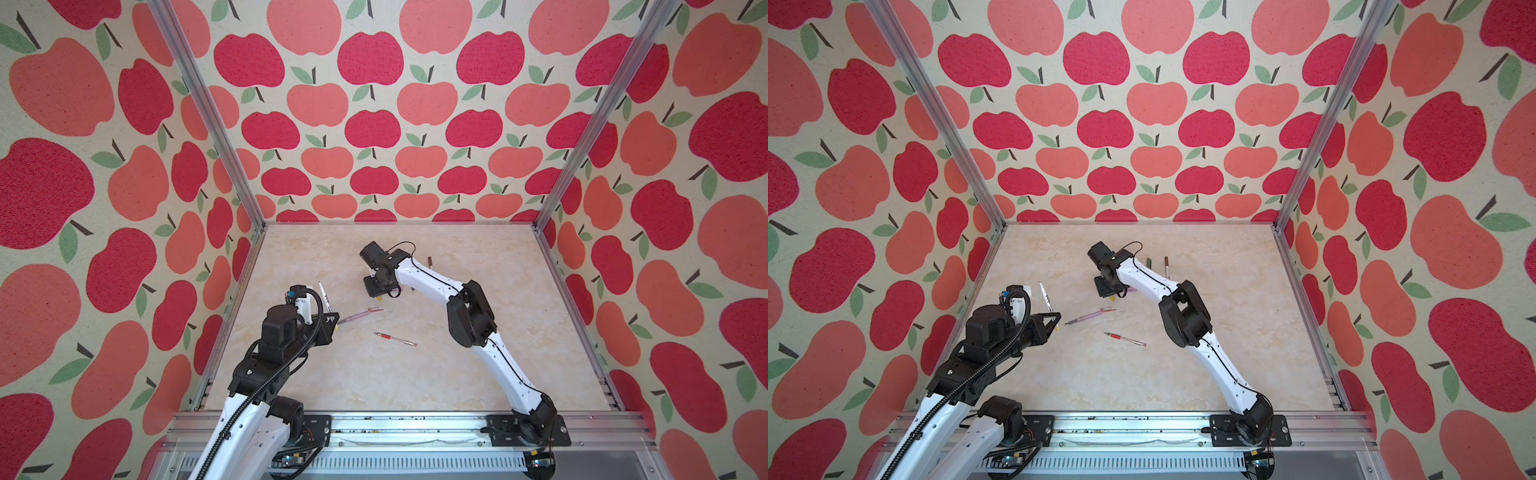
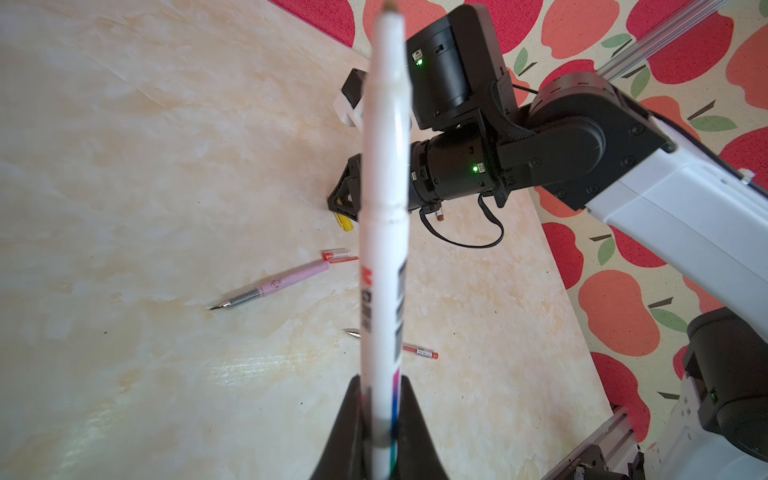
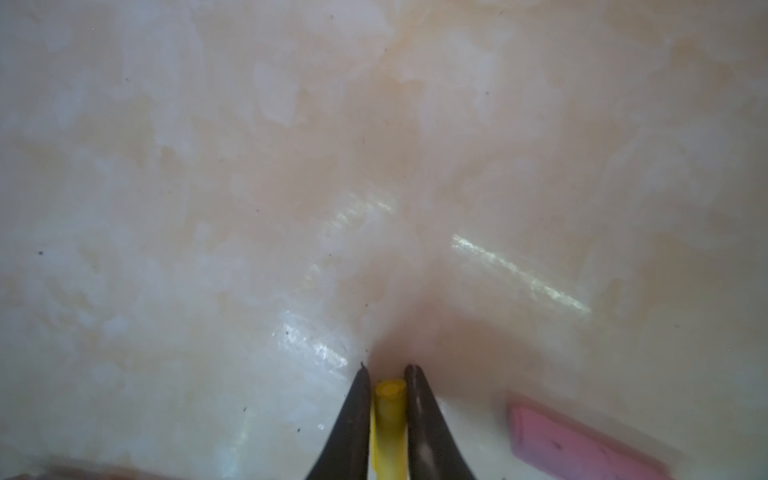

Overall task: Insert the pens into the pen caps
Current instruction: 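Lift yellow cap with right gripper toward white pen while left raises pen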

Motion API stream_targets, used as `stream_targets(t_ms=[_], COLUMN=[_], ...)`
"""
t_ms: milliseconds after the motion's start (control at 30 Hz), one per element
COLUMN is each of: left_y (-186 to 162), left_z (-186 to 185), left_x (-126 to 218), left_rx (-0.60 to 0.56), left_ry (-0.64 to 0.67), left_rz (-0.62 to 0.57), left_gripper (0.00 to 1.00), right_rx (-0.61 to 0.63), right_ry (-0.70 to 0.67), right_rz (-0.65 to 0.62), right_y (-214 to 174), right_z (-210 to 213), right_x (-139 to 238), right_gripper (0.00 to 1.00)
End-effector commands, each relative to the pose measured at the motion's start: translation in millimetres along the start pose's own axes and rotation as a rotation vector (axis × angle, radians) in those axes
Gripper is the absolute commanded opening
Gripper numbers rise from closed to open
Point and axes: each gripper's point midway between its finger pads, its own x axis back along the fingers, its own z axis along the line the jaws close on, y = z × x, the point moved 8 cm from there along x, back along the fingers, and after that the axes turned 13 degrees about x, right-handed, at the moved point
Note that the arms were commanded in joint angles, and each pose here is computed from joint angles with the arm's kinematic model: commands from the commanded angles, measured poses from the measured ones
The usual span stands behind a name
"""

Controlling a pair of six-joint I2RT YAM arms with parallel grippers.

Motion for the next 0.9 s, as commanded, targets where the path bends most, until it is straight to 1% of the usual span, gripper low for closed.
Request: stream_targets(t_ms=[0,367,567,733,867], left_y=[5.1,1.5,-1.4,-10.2,-23.1], left_z=[-7.4,-10.1,-14.5,-23.0,-34.9], left_x=[-1.0,-16.4,-24.1,-35.0,-49.3], left_rx=[-0.01,-0.012,-0.025,-0.069,-0.116], left_ry=[-0.05,-0.095,-0.111,-0.147,-0.201], left_rz=[-0.007,0.07,0.101,0.174,0.266], left_gripper=[0.0,0.0,0.0,0.0,0.0], right_rx=[-0.03,-0.078,-0.089,-0.133,-0.205], right_ry=[0.031,0.048,0.037,0.035,0.052], right_rz=[0.025,-0.088,-0.103,-0.138,-0.194], right_y=[-5.7,2.6,-4.9,-18.2,-32.1], right_z=[1.6,-7.5,-15.2,-24.9,-37.2], right_x=[14.7,61.1,77.4,95.0,117.7], right_gripper=[0.18,0.16,0.15,0.15,0.15])
